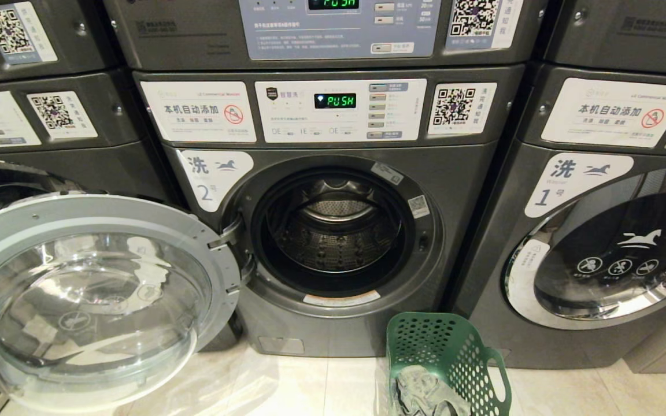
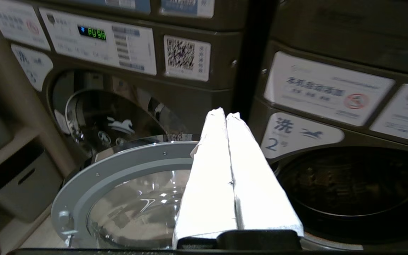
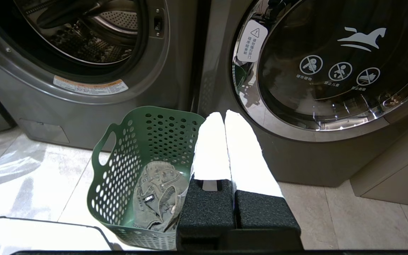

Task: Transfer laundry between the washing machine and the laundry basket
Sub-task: Close the washing machine door with the left hand

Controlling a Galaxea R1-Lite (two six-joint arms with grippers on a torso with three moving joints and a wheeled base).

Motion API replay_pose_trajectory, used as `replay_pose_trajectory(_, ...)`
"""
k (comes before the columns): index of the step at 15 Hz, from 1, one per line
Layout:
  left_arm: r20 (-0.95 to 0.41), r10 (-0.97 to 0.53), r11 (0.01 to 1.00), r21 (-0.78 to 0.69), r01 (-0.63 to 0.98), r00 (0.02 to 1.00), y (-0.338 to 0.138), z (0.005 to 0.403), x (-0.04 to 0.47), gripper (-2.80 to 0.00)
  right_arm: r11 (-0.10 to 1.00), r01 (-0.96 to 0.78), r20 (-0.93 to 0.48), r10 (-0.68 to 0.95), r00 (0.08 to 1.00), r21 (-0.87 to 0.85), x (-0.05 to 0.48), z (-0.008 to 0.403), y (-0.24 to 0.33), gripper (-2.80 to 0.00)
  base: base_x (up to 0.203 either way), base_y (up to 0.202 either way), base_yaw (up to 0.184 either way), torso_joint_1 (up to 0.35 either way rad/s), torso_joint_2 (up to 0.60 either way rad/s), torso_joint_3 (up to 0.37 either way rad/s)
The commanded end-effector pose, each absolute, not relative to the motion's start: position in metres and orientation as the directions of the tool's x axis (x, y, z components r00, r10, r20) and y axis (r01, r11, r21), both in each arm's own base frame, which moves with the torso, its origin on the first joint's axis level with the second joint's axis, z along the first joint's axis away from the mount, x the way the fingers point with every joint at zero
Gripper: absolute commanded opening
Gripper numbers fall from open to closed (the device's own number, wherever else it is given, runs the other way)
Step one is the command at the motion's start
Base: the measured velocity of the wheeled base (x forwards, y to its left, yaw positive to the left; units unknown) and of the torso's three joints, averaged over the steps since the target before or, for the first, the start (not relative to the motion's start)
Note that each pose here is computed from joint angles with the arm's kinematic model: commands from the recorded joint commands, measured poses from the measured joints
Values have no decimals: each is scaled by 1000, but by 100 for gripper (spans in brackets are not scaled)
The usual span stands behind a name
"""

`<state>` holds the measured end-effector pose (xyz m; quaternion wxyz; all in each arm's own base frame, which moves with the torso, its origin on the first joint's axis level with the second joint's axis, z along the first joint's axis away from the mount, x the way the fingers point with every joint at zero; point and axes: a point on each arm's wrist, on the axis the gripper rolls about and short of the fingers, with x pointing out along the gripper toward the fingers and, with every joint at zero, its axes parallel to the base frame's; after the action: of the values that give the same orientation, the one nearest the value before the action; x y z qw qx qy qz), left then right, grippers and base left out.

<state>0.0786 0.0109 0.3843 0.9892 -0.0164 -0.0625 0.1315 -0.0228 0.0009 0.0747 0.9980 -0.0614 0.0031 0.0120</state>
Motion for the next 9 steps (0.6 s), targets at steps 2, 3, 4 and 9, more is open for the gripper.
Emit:
replay_pose_trajectory(2, -122, 355, 927, -82, -366, 927, 75, 367, 188, -280, 992, -25, -9, 25, 1000, -124, -23, 75, 1, -280, 0, 0, 0, 0, 0, 0)
replay_pose_trajectory(3, -145, 365, 919, -100, -381, 920, 95, 363, 189, -280, 992, -25, -9, 25, 1000, -124, -23, 75, 1, -280, 0, 0, 0, 0, 0, 0)
replay_pose_trajectory(4, -180, 380, 907, -120, -404, 907, 116, 356, 193, -280, 992, -25, -9, 25, 1000, -124, -23, 75, 1, -280, 0, 0, 0, 0, 0, 0)
replay_pose_trajectory(9, -329, 413, 865, -151, -479, 849, 194, 317, 214, -280, 992, -25, -9, 25, 1000, -122, -23, 75, 1, -280, 0, 0, 0, 0, 0, 0)
